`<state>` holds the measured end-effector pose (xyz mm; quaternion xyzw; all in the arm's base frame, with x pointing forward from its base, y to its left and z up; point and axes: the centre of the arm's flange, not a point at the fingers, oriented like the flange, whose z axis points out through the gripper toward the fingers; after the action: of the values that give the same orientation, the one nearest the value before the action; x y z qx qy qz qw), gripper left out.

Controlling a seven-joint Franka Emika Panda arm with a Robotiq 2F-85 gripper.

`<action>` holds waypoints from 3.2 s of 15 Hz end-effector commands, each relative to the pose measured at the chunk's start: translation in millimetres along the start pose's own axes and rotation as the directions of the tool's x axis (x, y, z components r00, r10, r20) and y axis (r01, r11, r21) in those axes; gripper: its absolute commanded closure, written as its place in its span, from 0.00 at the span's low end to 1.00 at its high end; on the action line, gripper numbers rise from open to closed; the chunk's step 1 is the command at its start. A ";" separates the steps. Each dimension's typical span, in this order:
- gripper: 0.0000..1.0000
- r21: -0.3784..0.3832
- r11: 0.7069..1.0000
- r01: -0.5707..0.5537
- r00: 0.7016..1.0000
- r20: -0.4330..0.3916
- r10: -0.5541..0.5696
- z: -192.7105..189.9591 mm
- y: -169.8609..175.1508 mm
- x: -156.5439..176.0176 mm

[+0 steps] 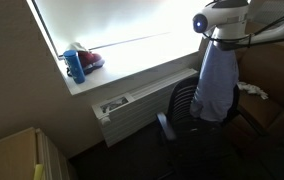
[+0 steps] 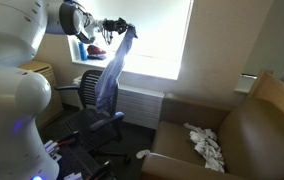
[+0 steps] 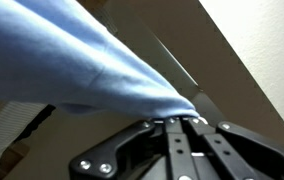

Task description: Hang the blue t-shirt on the backrest of the black chair

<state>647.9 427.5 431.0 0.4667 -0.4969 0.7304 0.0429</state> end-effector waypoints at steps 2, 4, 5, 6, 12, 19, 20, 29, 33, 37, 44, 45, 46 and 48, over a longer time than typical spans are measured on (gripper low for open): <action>0.99 -0.038 0.999 -0.001 1.000 0.002 0.001 3.4 27.9 -26.5; 0.99 0.080 0.997 0.000 0.996 -0.083 0.007 10.1 38.1 -41.0; 0.99 0.020 1.000 0.024 1.000 -0.014 -0.024 1.4 14.3 -25.7; 0.96 0.031 0.999 0.032 0.999 -0.027 -0.032 3.6 19.0 -33.5; 0.99 0.031 1.000 0.000 0.999 -0.039 0.001 1.5 17.3 -31.7; 0.96 0.231 0.973 -0.003 0.987 -0.158 0.041 22.6 -16.0 -15.7; 0.96 0.218 0.976 -0.008 0.985 -0.164 0.045 31.5 -16.0 -14.1; 0.82 0.087 0.996 -0.029 0.999 0.044 0.025 -10.8 -6.7 -31.5; 0.46 0.083 0.996 -0.027 0.999 0.034 0.024 -3.1 -5.7 -31.6; 0.25 -0.108 0.993 -0.036 0.975 0.216 0.059 -6.2 -4.4 -36.1; 0.00 -0.289 0.955 -0.067 0.948 0.280 0.151 7.1 -6.5 -22.1; 0.00 -0.299 0.951 -0.073 0.947 0.280 0.161 11.5 -9.0 -18.4; 0.00 -0.298 0.952 -0.074 0.947 0.278 0.161 12.3 -8.8 -18.7; 0.00 -0.296 0.953 -0.069 0.947 0.281 0.156 9.2 -7.3 -21.3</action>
<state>669.4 432.8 421.1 0.5323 -0.6226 0.5735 -0.0094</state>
